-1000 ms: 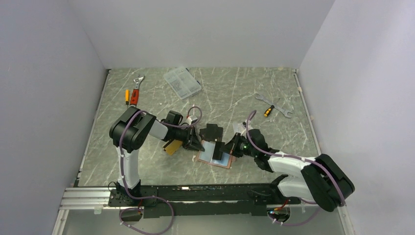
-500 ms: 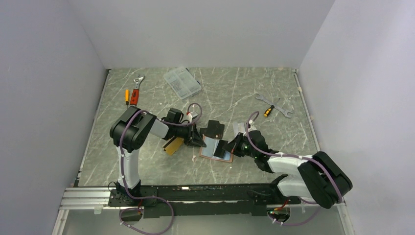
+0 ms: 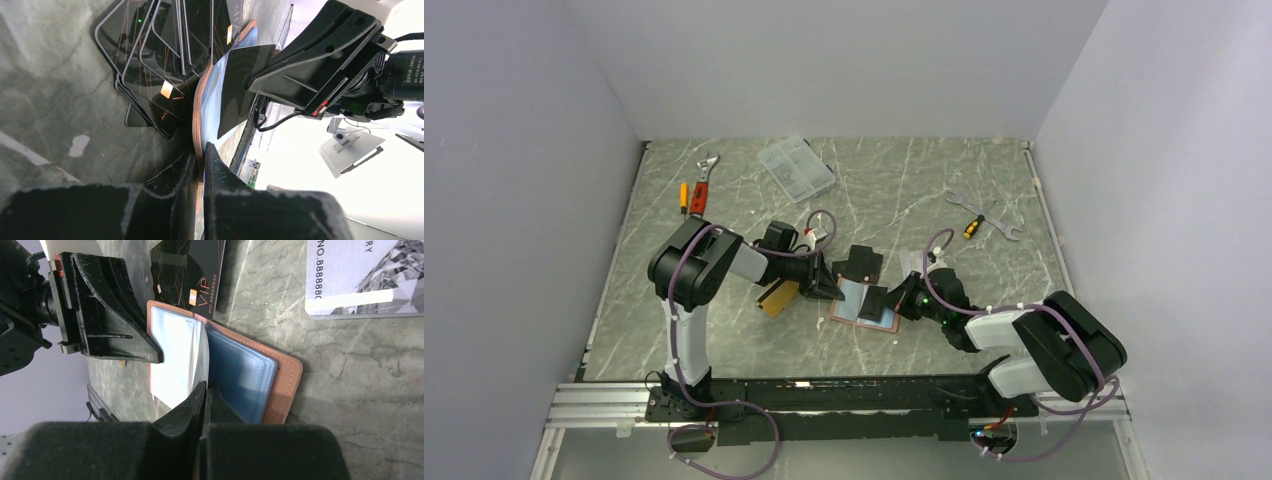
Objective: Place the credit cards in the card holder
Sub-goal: Insert the credit card into the card holder.
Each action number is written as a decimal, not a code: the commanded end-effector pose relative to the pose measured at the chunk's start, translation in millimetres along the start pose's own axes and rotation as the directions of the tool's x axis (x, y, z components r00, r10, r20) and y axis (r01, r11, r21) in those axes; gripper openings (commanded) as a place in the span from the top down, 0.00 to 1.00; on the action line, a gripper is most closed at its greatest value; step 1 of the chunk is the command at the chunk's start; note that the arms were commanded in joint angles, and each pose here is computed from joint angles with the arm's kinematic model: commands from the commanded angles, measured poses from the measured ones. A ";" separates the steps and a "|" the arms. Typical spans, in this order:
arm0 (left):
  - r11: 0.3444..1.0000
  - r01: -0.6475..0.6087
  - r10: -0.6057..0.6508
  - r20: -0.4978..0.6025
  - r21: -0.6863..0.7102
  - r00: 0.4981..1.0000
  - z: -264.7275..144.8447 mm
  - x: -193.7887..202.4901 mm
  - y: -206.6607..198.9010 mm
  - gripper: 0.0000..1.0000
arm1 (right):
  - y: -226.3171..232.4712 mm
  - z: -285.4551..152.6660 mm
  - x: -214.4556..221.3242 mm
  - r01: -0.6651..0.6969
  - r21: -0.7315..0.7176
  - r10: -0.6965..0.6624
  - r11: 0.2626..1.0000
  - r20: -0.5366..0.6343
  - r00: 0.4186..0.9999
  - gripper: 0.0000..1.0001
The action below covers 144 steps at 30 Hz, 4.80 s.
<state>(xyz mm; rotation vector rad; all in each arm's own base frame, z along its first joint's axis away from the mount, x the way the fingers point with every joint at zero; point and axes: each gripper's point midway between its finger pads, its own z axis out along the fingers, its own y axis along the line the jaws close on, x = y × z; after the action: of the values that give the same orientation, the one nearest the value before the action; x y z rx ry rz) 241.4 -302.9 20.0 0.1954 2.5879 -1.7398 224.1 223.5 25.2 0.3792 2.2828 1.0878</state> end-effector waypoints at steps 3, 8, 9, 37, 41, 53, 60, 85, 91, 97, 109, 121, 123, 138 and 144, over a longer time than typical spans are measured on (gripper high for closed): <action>0.999 -0.026 0.027 0.020 -0.029 0.999 0.6 0.9 5.8 0.89 | -8.1 -1.5 13.5 0.014 0.025 -0.013 1.000 -0.044 0.999 1.00; 0.999 -0.027 0.028 0.012 -0.028 1.000 2.3 3.3 4.8 0.89 | -4.3 -2.0 16.3 0.028 0.023 -0.027 0.999 -0.050 0.998 1.00; 0.999 -0.027 0.028 0.012 -0.027 1.000 2.4 2.9 4.8 0.89 | -2.9 -1.1 18.6 0.034 0.015 -0.033 0.999 -0.066 0.997 1.00; 0.999 -0.038 0.039 0.008 -0.024 0.999 2.0 3.9 0.7 0.86 | -17.9 3.8 47.3 0.065 0.029 -0.055 0.997 -0.258 0.965 1.00; 0.998 -0.045 0.045 0.007 -0.032 0.999 2.0 3.7 -0.2 0.77 | -16.9 3.9 54.3 0.070 0.005 -0.066 0.998 -0.296 0.953 1.00; 0.998 -0.054 0.054 0.004 -0.044 0.999 1.1 3.3 -1.7 0.61 | -17.9 1.2 53.8 0.098 0.003 -0.092 0.995 -0.295 0.951 1.00; 0.996 -0.055 0.055 0.007 -0.077 0.998 -0.6 2.8 0.0 0.85 | -16.1 -0.8 57.2 0.098 -0.020 -0.099 0.995 -0.307 0.946 1.00; 0.997 -0.053 0.052 -0.028 -0.052 0.998 6.3 7.7 -2.3 0.82 | -11.7 22.8 51.7 0.134 -0.054 -0.145 0.989 -0.328 0.934 1.00; 0.996 -0.070 0.068 -0.034 -0.061 0.997 4.7 6.0 -4.3 0.69 | -6.6 23.0 47.8 0.145 -0.071 -0.160 0.987 -0.315 0.936 1.00; 0.994 -0.098 0.096 -0.035 -0.040 0.995 3.2 5.2 -12.6 0.73 | -7.6 13.2 49.1 0.139 -0.070 -0.153 0.988 -0.303 0.941 1.00; 0.994 -0.084 0.082 -0.022 -0.064 0.996 -3.0 1.5 -4.0 0.75 | -0.4 0.6 43.6 0.186 -0.053 -0.194 0.981 -0.330 0.924 0.85; 0.996 -0.061 0.061 -0.006 -0.068 0.998 -9.5 -3.1 2.9 0.75 | 12.3 -3.3 26.4 0.153 -0.080 -0.171 0.985 -0.324 0.930 0.87; 0.995 -0.064 0.063 -0.004 -0.074 0.998 -11.4 -4.3 3.8 0.75 | 13.2 -1.6 24.1 0.139 -0.084 -0.159 0.987 -0.319 0.934 0.97; 0.944 -0.245 0.187 -0.250 -0.223 0.950 -25.7 30.1 29.3 0.66 | 22.0 -4.1 -1.7 0.077 -0.112 -0.099 0.991 -0.209 0.973 1.00; 0.907 -0.348 0.262 -0.328 -0.238 0.908 -28.6 41.6 29.2 0.77 | 35.5 -10.7 -12.3 0.087 -0.161 -0.115 0.983 -0.171 0.979 1.00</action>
<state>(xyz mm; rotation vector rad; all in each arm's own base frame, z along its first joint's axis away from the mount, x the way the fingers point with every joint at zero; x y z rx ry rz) 222.4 -279.3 18.5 0.6660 2.7084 -1.4664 215.7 232.0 40.8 0.1273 2.4327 1.2447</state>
